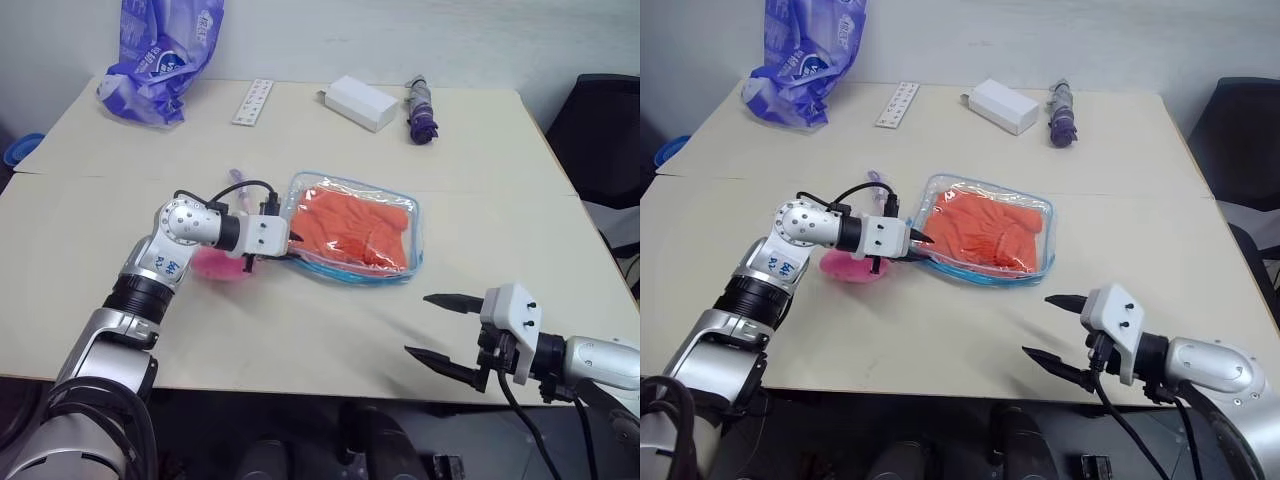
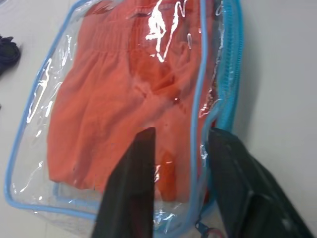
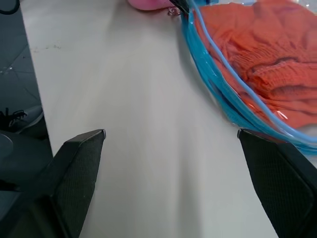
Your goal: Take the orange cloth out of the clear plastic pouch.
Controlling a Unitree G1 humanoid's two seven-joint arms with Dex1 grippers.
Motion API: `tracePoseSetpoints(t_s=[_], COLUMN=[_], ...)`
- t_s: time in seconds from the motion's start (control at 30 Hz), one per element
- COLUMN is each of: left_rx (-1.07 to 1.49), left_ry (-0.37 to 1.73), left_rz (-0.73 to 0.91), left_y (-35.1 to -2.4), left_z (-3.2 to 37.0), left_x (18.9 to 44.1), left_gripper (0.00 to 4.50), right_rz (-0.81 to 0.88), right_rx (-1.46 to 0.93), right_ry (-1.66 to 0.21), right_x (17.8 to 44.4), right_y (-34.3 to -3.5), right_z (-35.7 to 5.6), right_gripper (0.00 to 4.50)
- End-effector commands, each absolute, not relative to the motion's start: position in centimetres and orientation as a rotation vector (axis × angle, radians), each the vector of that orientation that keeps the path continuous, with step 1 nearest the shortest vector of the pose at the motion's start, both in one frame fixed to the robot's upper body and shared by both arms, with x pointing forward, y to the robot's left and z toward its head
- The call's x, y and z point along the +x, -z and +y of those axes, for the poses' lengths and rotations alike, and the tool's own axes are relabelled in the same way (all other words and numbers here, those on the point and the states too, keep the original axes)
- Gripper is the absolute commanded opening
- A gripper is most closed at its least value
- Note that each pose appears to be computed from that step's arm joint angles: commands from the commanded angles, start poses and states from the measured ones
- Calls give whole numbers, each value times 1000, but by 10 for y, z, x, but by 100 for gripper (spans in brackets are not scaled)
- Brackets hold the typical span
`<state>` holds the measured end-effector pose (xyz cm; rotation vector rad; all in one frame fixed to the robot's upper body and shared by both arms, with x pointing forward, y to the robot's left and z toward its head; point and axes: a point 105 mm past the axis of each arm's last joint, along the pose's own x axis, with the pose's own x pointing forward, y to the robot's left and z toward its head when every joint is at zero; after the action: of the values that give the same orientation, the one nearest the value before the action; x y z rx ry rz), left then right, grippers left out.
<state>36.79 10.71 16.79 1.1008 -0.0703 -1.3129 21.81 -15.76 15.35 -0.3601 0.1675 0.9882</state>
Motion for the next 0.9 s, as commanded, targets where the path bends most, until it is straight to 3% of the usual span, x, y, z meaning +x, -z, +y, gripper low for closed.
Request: tracePoseSetpoints(t_s=[0.03, 0.1, 0.2, 0.4, 0.53, 0.63, 0.73, 0.9], left_rx=[925, 730, 534, 409, 410, 408, 406, 418], left_ry=[1360, 1418, 1413, 1362, 1362, 1361, 1366, 1367], left_rz=[-41, -3, 4, 27, 24, 16, 12, 8], left_y=[-180, -187, -203, -215, -214, -214, -213, -210], left_z=[98, 90, 84, 83, 78, 74, 71, 70], left_x=[363, 354, 350, 352, 349, 348, 345, 341], left_gripper=[5, 2, 0, 0, 0, 0, 0, 0], right_rz=[109, 104, 46, -43, -90, -121, -136, -126], right_rx=[-403, -407, -412, -562, -766, -860, -965, -973], right_ry=[-992, -991, -985, -988, -919, -843, -797, -831], right_x=[217, 219, 233, 266, 303, 327, 340, 337], right_y=[-164, -164, -168, -167, -162, -160, -151, -140], right_z=[-153, -152, -140, -112, -100, -100, -103, -102], right_gripper=[450, 450, 389, 178, 34, 57, 151, 320])
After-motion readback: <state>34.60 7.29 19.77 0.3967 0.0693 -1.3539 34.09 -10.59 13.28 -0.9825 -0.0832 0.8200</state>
